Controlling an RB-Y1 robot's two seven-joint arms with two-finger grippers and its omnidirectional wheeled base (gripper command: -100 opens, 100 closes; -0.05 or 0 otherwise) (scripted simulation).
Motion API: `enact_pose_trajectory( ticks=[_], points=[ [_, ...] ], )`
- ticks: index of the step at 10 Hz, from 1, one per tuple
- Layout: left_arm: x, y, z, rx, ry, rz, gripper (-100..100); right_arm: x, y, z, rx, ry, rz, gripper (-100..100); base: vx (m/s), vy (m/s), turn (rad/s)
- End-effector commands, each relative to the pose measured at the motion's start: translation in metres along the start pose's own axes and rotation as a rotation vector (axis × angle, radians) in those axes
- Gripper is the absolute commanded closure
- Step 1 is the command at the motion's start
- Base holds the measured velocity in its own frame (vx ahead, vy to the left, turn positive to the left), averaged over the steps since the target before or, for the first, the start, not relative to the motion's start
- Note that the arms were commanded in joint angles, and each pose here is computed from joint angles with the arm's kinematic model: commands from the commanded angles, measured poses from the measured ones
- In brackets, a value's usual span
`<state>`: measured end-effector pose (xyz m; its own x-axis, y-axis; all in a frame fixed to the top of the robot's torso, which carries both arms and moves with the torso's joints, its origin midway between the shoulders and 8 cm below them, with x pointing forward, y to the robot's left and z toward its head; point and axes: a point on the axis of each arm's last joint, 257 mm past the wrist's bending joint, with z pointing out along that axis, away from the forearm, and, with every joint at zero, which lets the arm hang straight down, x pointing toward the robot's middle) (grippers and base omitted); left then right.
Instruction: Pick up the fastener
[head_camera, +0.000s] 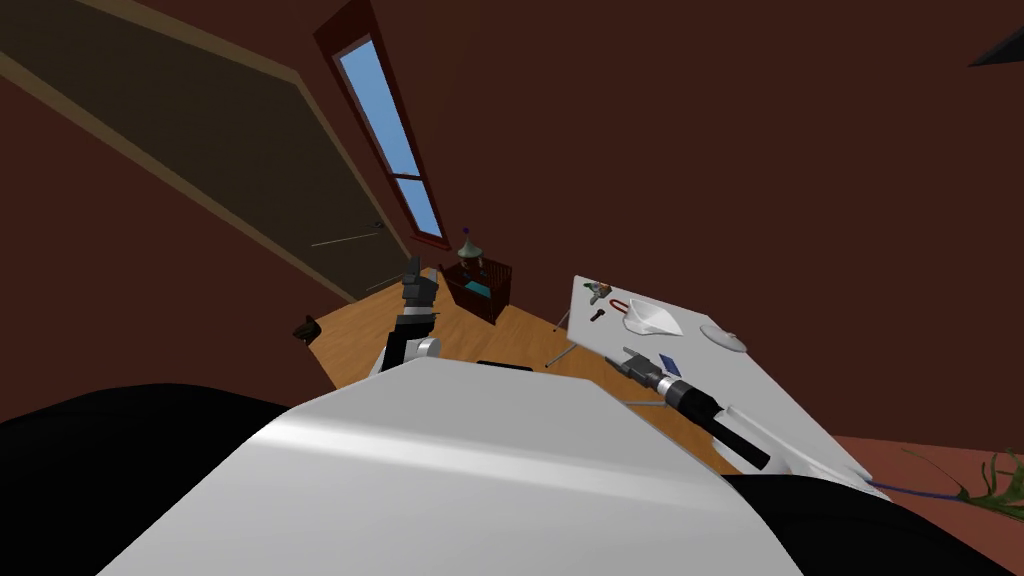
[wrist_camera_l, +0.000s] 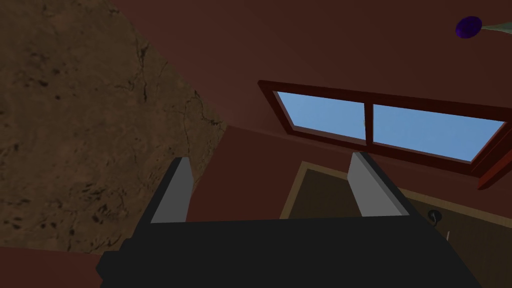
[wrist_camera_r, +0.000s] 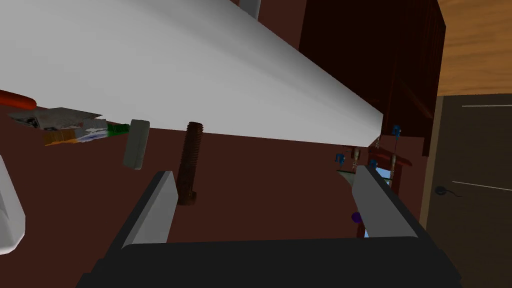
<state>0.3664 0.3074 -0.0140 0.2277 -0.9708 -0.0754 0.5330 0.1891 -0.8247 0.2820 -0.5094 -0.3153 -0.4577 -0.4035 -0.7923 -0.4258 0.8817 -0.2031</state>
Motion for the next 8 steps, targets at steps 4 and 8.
enact_pose_trajectory(
  ticks=[4,8],
  points=[
    [0.0,0.0,0.0,0.0,0.0,0.0,0,0.019,-0.039,-0.023,-0.019,0.138,-0.197,-100,0.031,0.039,0.08],
    [0.0,0.0,0.0,0.0,0.0,0.0,0,0.024,-0.074,-0.043,-0.042,0.25,-0.371,-100,0.061,0.048,0.068]
  ],
)
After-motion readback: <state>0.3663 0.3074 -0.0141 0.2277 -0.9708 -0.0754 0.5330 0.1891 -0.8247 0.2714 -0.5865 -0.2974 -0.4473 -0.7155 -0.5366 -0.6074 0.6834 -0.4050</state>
